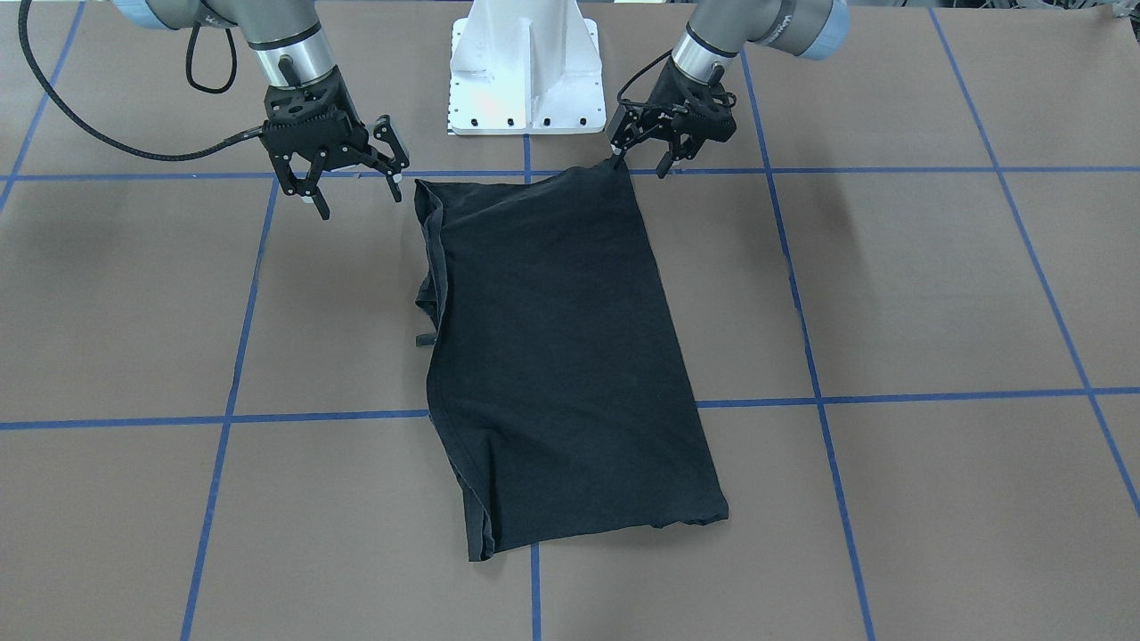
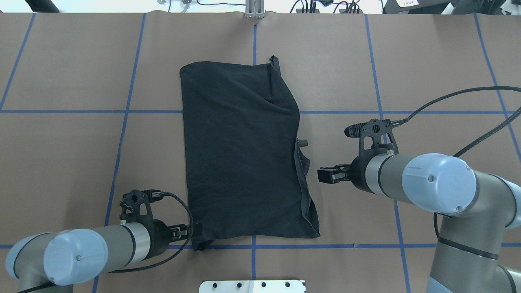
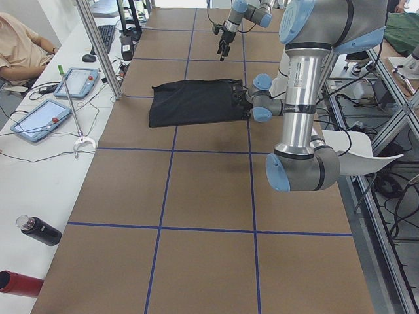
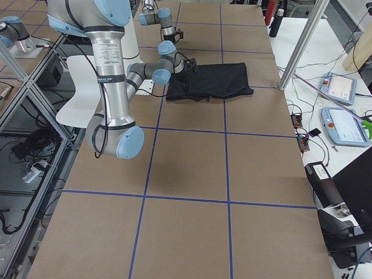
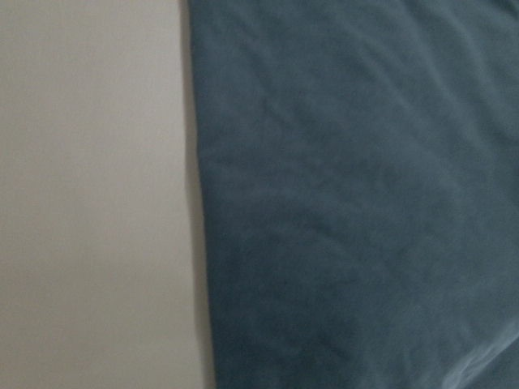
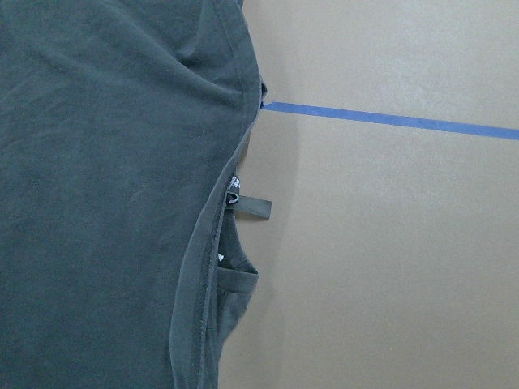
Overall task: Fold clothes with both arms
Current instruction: 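Move both grippers to the shirt's corners nearest the robot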
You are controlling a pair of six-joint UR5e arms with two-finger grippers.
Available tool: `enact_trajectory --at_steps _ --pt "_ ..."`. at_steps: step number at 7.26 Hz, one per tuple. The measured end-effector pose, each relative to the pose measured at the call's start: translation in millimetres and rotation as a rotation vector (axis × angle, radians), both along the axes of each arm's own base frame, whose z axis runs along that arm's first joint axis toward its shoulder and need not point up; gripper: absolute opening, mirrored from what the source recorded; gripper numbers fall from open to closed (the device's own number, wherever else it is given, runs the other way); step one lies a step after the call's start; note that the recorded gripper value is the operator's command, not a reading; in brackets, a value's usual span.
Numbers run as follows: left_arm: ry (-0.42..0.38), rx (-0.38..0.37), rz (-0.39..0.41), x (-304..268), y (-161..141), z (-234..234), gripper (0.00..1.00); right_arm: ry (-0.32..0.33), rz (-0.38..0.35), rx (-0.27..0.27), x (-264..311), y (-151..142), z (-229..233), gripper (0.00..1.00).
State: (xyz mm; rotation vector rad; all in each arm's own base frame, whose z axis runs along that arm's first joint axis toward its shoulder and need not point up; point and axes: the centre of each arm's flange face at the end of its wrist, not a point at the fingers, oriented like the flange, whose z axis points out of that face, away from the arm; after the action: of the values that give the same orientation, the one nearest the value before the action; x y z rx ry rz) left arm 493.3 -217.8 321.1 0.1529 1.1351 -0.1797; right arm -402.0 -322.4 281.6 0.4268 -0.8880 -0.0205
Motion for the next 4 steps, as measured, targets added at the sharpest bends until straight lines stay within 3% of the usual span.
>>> enact_trajectory --at_steps 3,4 --pt "-0.026 -0.006 0.019 25.4 8.8 -0.5 0.68 0.003 0.002 0.0 -1.0 -0.2 1.1 1.0" --pt "-0.027 -0.006 0.023 28.6 11.2 -0.8 0.58 0.003 0.003 0.001 -1.2 -0.4 1.3 1.0"
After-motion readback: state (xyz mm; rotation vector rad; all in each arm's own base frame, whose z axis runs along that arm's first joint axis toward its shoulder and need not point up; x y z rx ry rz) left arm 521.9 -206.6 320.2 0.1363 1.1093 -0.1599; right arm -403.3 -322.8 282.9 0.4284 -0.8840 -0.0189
